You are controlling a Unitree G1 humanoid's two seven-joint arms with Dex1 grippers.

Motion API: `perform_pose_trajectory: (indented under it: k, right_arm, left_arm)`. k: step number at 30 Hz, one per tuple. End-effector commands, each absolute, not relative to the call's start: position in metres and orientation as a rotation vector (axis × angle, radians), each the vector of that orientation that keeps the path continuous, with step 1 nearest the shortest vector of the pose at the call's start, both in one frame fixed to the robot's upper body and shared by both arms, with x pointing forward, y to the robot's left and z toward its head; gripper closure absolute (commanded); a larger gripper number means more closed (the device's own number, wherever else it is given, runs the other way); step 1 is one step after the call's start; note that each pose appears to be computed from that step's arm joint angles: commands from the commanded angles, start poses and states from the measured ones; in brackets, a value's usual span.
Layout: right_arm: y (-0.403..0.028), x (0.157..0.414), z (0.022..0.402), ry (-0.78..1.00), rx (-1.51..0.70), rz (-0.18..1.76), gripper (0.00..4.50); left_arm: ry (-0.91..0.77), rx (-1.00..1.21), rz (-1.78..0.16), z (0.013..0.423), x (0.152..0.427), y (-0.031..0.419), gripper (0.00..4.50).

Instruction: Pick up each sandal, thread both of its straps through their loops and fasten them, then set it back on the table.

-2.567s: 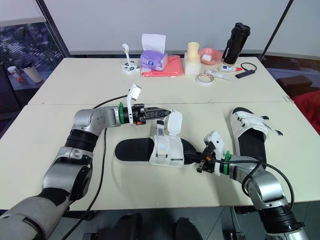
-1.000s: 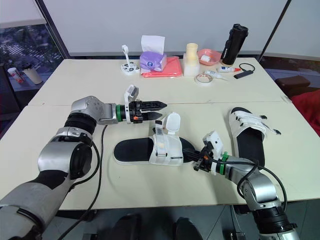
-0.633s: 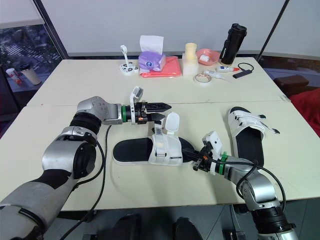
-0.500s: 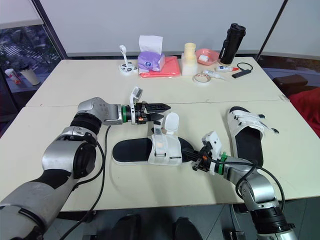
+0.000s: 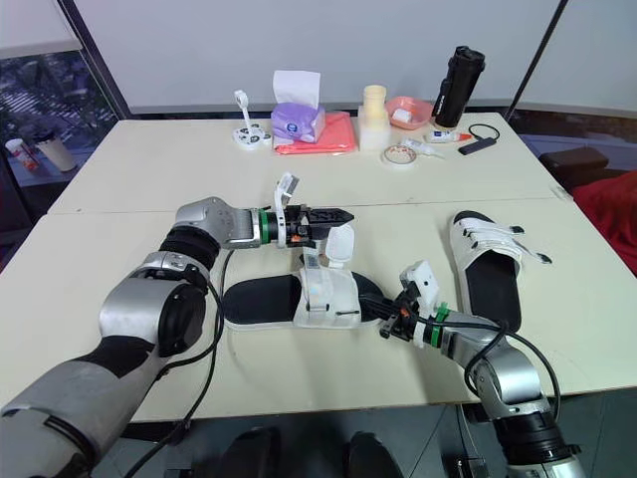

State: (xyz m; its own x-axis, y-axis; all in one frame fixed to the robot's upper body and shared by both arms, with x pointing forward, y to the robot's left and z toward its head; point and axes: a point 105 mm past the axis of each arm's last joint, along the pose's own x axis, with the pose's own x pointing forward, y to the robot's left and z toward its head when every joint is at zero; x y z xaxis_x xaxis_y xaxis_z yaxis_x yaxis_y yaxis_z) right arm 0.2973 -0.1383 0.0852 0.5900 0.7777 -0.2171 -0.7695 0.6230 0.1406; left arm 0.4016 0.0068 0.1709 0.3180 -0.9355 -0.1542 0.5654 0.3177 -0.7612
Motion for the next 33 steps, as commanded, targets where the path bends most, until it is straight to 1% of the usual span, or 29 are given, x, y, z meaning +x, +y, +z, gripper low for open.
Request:
perform_pose_trajectory:
  k: [1, 8, 10, 13, 15, 18, 19, 20, 22, 26, 31, 33]
  right_arm:
    - [-0.149, 0.301, 0.070, 0.322, 0.022, 0.817, 4.50]
    - [-0.149, 0.302, 0.069, 0.320, 0.027, 0.804, 4.50]
    - [-0.148, 0.302, 0.069, 0.319, 0.027, 0.801, 4.50]
    - [-0.148, 0.302, 0.068, 0.320, 0.028, 0.799, 4.50]
    - [-0.148, 0.302, 0.068, 0.321, 0.029, 0.797, 4.50]
    - [-0.148, 0.301, 0.066, 0.325, 0.031, 0.796, 4.50]
    - [-0.148, 0.300, 0.066, 0.327, 0.032, 0.797, 4.50]
    - [-0.148, 0.300, 0.065, 0.328, 0.032, 0.798, 4.50]
    - [-0.147, 0.300, 0.065, 0.329, 0.031, 0.799, 4.50]
    - [-0.148, 0.300, 0.064, 0.331, 0.029, 0.799, 4.50]
    - [-0.149, 0.299, 0.061, 0.337, 0.026, 0.799, 4.50]
    - [-0.149, 0.299, 0.060, 0.340, 0.021, 0.800, 4.50]
  left_arm:
    - [0.610, -0.663, -1.102, 0.187, 0.406, 0.002, 0.05]
    - [0.622, -0.681, -1.094, 0.178, 0.405, -0.009, 0.05]
    - [0.603, -0.704, -1.074, 0.177, 0.408, -0.011, 0.05]
    - [0.515, -0.741, -1.047, 0.187, 0.416, -0.012, 0.86]
    - [0.475, -0.754, -1.042, 0.193, 0.419, -0.012, 1.82]
    - [0.449, -0.751, -1.078, 0.200, 0.418, -0.013, 3.31]
    - [0.449, -0.739, -1.101, 0.201, 0.416, -0.014, 3.74]
    - [0.451, -0.730, -1.107, 0.201, 0.415, -0.014, 4.31]
    - [0.445, -0.651, -1.135, 0.199, 0.413, -0.013, 4.31]
    - [0.332, -0.354, -1.225, 0.196, 0.410, -0.012, 4.31]
    - [-0.019, 0.165, -1.320, 0.204, 0.399, -0.007, 4.31]
    - [-0.187, 0.404, -1.319, 0.205, 0.392, -0.003, 4.31]
